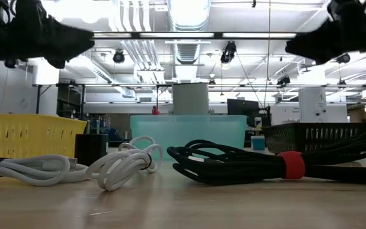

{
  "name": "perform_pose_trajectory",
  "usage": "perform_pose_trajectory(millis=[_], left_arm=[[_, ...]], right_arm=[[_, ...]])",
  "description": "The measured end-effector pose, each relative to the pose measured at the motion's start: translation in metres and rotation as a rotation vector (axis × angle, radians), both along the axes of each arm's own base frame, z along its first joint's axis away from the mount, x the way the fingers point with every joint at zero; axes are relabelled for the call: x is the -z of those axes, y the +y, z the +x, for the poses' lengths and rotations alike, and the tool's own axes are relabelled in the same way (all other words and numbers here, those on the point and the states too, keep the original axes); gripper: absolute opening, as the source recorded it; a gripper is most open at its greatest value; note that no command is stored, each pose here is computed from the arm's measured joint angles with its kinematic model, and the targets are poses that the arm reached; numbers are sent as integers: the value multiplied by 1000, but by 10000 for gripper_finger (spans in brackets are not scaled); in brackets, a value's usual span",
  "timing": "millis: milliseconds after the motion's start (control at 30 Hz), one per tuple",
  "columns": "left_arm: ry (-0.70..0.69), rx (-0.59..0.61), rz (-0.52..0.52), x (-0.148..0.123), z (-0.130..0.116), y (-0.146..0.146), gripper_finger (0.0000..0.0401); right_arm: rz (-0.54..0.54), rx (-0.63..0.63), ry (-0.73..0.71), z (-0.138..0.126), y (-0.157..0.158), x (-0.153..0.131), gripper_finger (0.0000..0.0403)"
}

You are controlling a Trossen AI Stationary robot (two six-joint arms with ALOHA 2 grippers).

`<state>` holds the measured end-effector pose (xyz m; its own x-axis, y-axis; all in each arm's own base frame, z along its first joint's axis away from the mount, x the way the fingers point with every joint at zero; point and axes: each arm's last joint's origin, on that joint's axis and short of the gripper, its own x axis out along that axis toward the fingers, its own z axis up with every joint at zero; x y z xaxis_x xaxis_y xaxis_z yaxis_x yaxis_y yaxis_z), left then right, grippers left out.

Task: Pick and place items into bin
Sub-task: Put the blue charger adapter into the black bin

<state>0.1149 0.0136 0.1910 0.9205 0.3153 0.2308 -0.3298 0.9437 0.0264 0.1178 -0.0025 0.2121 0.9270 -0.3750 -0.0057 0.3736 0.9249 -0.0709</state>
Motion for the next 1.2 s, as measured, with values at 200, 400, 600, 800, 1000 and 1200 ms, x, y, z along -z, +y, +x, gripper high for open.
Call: perform_pose_trajectory(millis=[200,400,600,800,1000,1200], left_arm=[[-43,-2,-5,-3,4,0,205],[1,2,-5,1,9,0,205],[15,4,-1,2,12,1,205],[-18,4,4,-1,13,1,205],[-16,-5,39,-2,13,1,206],[-26,-8,53,-3,13,0,206]], right_arm=[[-9,153,188,14,-5,-29,176],[-12,194,363,36,-9,-48,169],[23,274,562,54,-21,-58,160],[129,343,727,64,-40,-52,164],[277,225,782,75,-62,-46,172],[263,235,847,89,-86,-46,181]])
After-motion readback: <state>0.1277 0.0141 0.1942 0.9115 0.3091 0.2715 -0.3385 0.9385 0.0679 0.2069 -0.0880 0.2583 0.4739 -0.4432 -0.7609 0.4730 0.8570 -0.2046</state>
